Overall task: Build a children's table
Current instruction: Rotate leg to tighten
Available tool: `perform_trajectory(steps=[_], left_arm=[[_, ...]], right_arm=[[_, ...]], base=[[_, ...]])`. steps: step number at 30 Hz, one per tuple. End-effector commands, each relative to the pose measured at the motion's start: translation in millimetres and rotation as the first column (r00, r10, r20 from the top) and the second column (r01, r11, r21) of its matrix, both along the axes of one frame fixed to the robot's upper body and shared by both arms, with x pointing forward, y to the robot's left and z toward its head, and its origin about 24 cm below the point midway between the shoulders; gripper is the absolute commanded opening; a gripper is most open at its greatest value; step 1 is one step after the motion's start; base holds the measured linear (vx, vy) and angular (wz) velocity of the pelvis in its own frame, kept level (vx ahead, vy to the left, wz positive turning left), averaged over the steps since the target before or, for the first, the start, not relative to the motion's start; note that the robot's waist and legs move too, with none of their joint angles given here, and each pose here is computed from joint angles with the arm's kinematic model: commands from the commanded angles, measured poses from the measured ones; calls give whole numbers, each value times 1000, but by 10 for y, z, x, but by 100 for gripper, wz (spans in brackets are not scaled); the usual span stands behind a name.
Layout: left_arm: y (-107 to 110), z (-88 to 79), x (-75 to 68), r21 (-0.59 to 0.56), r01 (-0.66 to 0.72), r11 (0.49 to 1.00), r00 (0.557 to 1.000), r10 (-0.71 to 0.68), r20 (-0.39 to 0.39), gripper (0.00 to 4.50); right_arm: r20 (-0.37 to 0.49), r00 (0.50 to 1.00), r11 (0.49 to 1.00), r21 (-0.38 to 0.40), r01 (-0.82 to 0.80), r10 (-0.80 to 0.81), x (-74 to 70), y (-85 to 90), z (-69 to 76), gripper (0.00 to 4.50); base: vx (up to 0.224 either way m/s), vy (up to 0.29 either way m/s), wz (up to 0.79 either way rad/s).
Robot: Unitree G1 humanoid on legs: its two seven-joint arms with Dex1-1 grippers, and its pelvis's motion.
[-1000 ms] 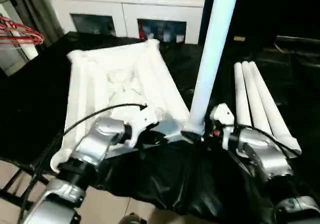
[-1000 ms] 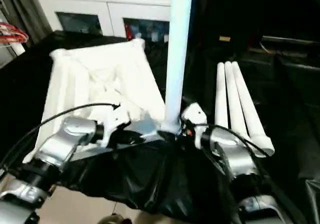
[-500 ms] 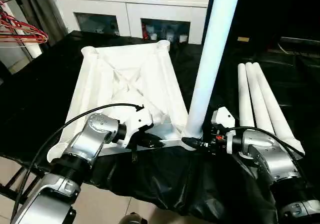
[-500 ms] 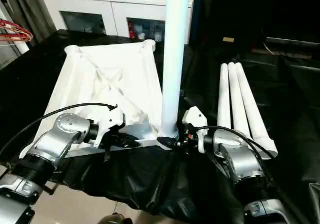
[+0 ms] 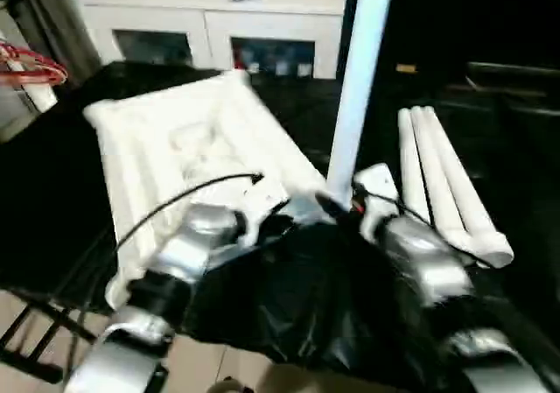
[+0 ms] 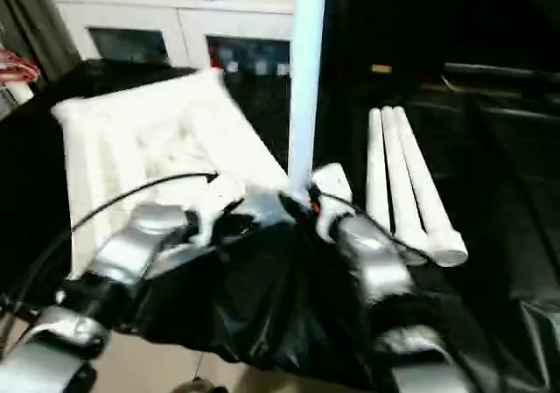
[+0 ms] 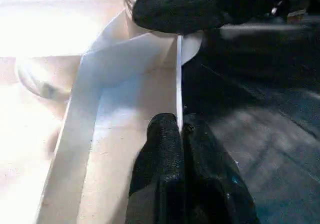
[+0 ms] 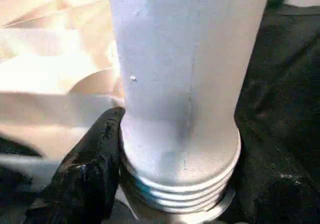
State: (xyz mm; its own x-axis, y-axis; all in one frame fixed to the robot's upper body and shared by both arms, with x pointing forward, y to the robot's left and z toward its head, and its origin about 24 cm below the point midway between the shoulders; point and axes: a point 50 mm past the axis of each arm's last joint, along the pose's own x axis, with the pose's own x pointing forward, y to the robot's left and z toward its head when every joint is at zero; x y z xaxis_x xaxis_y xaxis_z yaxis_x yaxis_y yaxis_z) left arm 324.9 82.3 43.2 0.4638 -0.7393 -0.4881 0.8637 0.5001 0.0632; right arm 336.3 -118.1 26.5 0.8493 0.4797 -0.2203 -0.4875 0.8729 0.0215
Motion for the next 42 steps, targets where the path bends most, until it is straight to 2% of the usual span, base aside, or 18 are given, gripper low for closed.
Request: perform_trajectory(steps=[1,2,4,6,7,10,14,18,19,20,21,23,24,27,29,31,33,42], left_arm=[[-398,221,-51,-111,96,989,992,-86,89,0],[-431,223,-68,-118,101,988,992,-91,90,0],[-462,223,-90,-120,111,987,991,-100,91,0],[-466,220,-103,-110,117,987,990,-107,92,0],[-455,221,-112,-110,124,986,989,-115,89,0],[-399,228,-130,-106,155,982,985,-146,89,0],[-285,230,-146,-98,199,975,978,-192,76,0],[-73,224,-180,-64,281,958,959,-278,55,0],[20,229,-200,-46,325,944,945,-323,44,0],[20,229,-200,-46,325,944,945,-323,44,0],[73,238,-209,-36,353,935,935,-351,38,0],[79,239,-210,-35,356,934,934,-355,37,0],[158,252,-220,-23,395,918,918,-395,18,0],[268,254,-229,2,439,898,898,-439,-21,0],[318,253,-237,9,462,887,886,-461,-47,0],[349,256,-234,14,477,879,878,-476,-55,0],[366,254,-237,16,490,872,871,-488,-64,0],[357,225,-231,10,474,880,879,-473,-59,0]], right_arm=[[-54,998,999,3,33,-33,-17,233,-126,305],[-51,998,999,20,40,-39,-10,253,-121,340],[-48,998,998,52,34,-31,-9,275,-110,340],[-41,999,997,74,23,-20,-11,284,-97,364],[-31,1000,998,66,4,-2,-15,276,-90,364],[4,999,998,37,-40,40,-22,214,-60,403],[37,991,991,-4,-132,132,-45,99,-21,403],[44,931,932,-33,-362,363,-185,-75,38,403],[24,884,885,-22,-466,466,-276,-144,68,403],[24,884,885,-22,-466,466,-276,-144,68,403],[13,851,851,-24,-524,525,-336,-180,88,403],[12,848,848,-25,-529,530,-341,-184,90,403],[5,812,812,-28,-583,583,-396,-221,120,403],[-8,765,764,-19,-645,645,-463,-245,144,403],[-25,738,738,-16,-675,675,-499,-247,145,376],[-41,715,715,-17,-699,698,-532,-246,145,376],[-50,701,701,-16,-713,711,-553,-236,143,350],[-57,694,695,7,-719,718,-586,-177,125,282]], base=[[0,0,0],[0,0,0],[0,0,0],[0,0,0],[0,0,0],[0,0,0],[0,0,0],[0,0,0],[0,0,0],[0,0,0],[0,0,0],[0,0,0],[0,0,0],[0,0,0],[0,0,0],[0,0,0],[0,0,0],[0,0,0]])
